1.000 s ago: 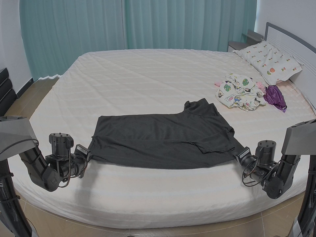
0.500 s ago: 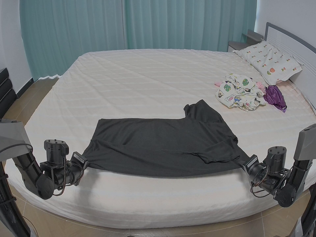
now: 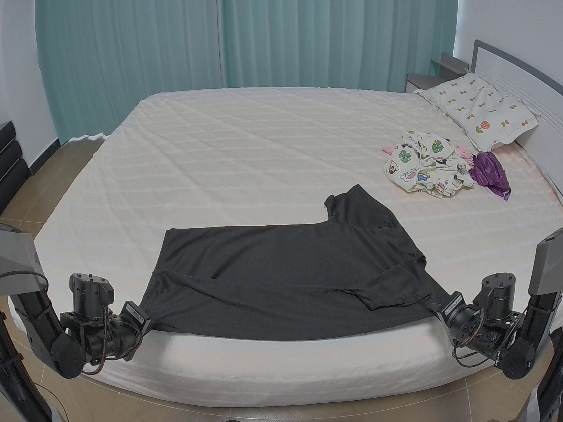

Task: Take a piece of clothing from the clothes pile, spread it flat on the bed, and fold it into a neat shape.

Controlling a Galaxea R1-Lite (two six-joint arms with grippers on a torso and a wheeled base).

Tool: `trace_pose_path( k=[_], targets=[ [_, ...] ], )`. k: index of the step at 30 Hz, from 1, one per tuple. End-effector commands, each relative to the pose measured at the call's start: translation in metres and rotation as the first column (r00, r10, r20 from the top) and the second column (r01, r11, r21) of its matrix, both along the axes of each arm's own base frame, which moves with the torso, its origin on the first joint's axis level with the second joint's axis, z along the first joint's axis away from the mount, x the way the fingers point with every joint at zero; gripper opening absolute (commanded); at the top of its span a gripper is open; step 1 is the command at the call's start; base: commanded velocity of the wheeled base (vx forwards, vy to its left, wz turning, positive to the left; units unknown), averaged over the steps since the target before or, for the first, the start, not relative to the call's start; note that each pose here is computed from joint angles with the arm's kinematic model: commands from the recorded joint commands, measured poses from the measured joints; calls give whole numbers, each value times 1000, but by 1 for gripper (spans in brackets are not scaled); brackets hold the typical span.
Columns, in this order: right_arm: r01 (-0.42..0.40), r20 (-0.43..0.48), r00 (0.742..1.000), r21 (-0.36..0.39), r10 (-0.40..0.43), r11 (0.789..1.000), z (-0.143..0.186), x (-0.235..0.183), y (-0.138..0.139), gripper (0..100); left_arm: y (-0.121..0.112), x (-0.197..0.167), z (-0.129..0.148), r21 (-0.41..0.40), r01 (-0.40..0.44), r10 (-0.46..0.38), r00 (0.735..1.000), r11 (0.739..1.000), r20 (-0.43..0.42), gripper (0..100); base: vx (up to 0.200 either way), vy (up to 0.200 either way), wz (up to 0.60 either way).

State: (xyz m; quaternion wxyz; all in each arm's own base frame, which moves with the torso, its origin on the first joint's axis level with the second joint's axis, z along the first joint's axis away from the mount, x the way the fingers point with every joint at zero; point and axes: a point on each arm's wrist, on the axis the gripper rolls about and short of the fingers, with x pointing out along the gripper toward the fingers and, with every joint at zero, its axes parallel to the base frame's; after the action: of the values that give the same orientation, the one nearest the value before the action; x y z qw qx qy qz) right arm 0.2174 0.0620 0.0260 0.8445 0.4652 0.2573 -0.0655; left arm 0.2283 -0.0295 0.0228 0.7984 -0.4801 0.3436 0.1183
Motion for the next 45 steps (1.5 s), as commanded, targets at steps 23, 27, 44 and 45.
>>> trace_pose_path(
  k=[23, 27, 44, 45],
  targets=[
    [73, 134, 989, -115, -58, 991, 22, -6, -43, 100, 16, 31, 57, 132, 82, -114, 961, 988, 252, 100, 0, 0, 0],
    [37, 138, 990, -120, -21, 992, 23, -6, -44, 100, 15, 56, 63, 155, 225, -257, 937, 962, 238, 100, 0, 0, 0],
    [-117, 142, 980, -170, 141, 979, 21, -1, -45, 100, 25, 110, 26, 418, 492, -556, 830, 763, 38, 100, 0, 0, 0],
    [-122, 142, 979, -173, 148, 977, 21, -1, -44, 100, 25, 112, 25, 419, 493, -558, 829, 762, 40, 100, 0, 0, 0]
  ],
)
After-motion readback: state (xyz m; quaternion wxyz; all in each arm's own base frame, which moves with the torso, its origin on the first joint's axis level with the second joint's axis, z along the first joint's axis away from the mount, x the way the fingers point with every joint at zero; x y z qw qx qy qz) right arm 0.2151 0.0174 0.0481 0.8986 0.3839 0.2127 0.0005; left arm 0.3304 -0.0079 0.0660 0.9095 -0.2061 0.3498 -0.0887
